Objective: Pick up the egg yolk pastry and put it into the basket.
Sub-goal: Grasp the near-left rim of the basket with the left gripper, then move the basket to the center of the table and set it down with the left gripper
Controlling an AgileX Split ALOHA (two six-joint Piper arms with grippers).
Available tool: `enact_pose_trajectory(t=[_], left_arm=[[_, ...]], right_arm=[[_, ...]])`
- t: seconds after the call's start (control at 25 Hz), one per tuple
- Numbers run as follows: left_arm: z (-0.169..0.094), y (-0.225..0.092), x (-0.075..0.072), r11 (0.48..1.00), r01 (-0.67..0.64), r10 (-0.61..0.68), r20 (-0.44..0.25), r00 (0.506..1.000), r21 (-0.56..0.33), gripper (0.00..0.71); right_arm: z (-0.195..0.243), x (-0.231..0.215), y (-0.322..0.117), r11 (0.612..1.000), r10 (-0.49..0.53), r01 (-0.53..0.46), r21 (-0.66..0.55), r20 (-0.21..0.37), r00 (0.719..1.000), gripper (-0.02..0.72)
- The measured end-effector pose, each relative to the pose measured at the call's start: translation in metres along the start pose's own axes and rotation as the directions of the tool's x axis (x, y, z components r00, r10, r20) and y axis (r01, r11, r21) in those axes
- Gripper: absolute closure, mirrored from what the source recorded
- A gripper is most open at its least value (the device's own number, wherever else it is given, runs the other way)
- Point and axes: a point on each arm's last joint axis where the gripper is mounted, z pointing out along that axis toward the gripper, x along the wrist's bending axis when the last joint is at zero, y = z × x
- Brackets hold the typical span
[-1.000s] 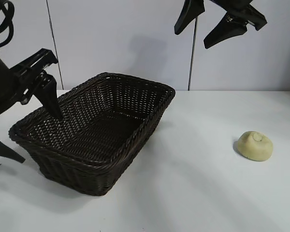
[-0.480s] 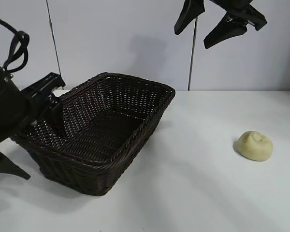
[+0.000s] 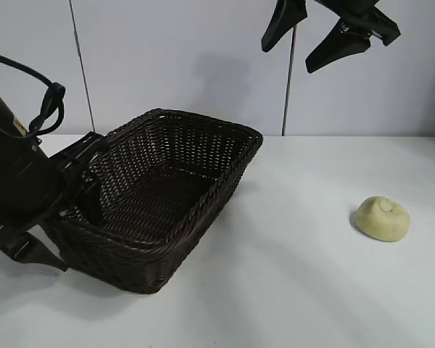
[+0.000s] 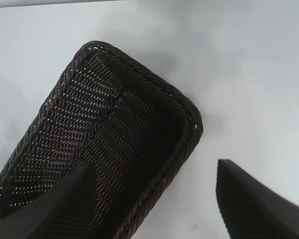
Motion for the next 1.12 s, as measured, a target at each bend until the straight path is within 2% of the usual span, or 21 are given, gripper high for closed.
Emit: enact_pose_trajectory(t=[0.24, 0.36, 0.68, 0.92, 1.12], left_arm=[[0.0, 0.0, 0.0, 1.0, 0.0, 0.0, -0.005, 1.0, 0.002, 0.548], [0.0, 0.0, 0.0, 1.0, 0.01, -0.01, 0.0, 1.0, 0.002, 0.608], [-0.001, -0.001, 0.001, 1.0, 0.008, -0.008, -0.017, 1.0, 0.01, 0.609], [-0.016, -0.002, 0.0, 1.0, -0.006, 0.006, -0.003, 1.0, 0.012, 0.609], [-0.027, -0.003, -0.003, 0.997, -0.076, 0.076, -0.006, 0.997, 0.021, 0.609]], right_arm=[[0.0, 0.0, 0.0, 1.0, 0.0, 0.0, 0.0, 0.0, 1.0, 0.208], [0.0, 0.0, 0.0, 1.0, 0.0, 0.0, 0.0, 0.0, 1.0, 0.208], [0.0, 0.0, 0.0, 1.0, 0.0, 0.0, 0.0, 0.0, 1.0, 0.208], [0.0, 0.0, 0.0, 1.0, 0.0, 0.0, -0.001, 0.0, 1.0, 0.208], [0.0, 0.0, 0.0, 1.0, 0.0, 0.0, -0.001, 0.0, 1.0, 0.208]])
